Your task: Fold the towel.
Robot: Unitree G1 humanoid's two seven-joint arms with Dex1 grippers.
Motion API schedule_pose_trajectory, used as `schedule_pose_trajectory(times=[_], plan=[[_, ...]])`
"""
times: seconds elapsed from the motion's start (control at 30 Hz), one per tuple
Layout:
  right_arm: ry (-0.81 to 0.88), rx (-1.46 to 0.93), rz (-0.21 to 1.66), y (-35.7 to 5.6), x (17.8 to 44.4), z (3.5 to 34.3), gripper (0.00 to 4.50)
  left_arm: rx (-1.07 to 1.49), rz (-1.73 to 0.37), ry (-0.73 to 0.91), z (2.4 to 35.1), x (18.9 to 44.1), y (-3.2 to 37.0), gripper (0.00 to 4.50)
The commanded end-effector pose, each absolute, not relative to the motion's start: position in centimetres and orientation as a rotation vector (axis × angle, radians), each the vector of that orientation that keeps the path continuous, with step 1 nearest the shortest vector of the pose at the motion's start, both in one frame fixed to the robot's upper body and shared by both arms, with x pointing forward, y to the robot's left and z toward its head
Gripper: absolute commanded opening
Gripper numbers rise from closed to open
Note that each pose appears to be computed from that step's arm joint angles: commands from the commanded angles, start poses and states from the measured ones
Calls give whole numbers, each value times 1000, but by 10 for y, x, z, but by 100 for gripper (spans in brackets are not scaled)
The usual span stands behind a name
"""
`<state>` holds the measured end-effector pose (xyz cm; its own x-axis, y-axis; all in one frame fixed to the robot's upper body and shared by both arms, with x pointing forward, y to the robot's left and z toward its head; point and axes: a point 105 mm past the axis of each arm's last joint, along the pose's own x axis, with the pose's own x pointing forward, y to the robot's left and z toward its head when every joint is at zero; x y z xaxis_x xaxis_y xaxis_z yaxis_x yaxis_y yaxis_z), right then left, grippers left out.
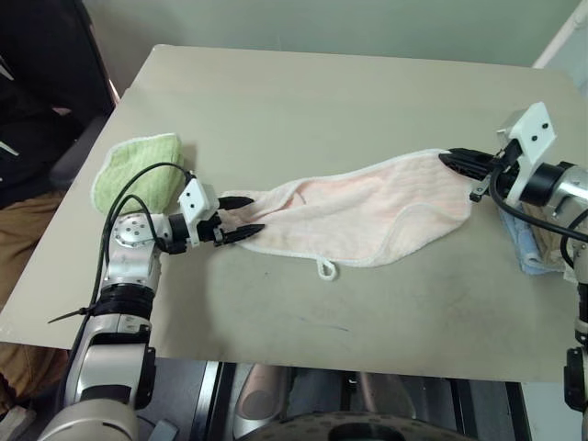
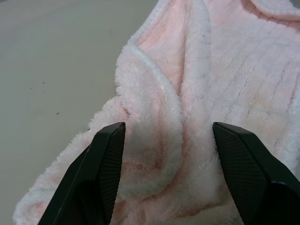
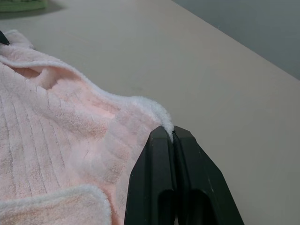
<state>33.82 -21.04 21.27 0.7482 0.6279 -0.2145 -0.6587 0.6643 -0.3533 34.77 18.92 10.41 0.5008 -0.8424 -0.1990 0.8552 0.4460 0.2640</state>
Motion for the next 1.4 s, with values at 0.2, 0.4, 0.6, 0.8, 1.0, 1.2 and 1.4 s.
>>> schedule_pose_trajectory(times=[0.2,0.4,0.6,0.8,1.0,1.2,1.4], plan=[[17,-460,719,-209,335,230,0,477,-983,8,114,360,201,321],[18,-460,721,-209,334,230,0,510,-959,1,116,362,211,321],[17,-462,718,-209,334,230,0,524,-945,-14,116,367,207,321],[16,-465,715,-210,334,231,0,569,-885,-92,126,377,200,321],[17,-466,712,-211,334,231,0,609,-940,-100,125,373,193,321],[16,-469,704,-212,334,233,0,591,-1017,-114,127,364,184,321],[19,-469,697,-214,334,232,0,548,-1029,-61,123,360,182,321]])
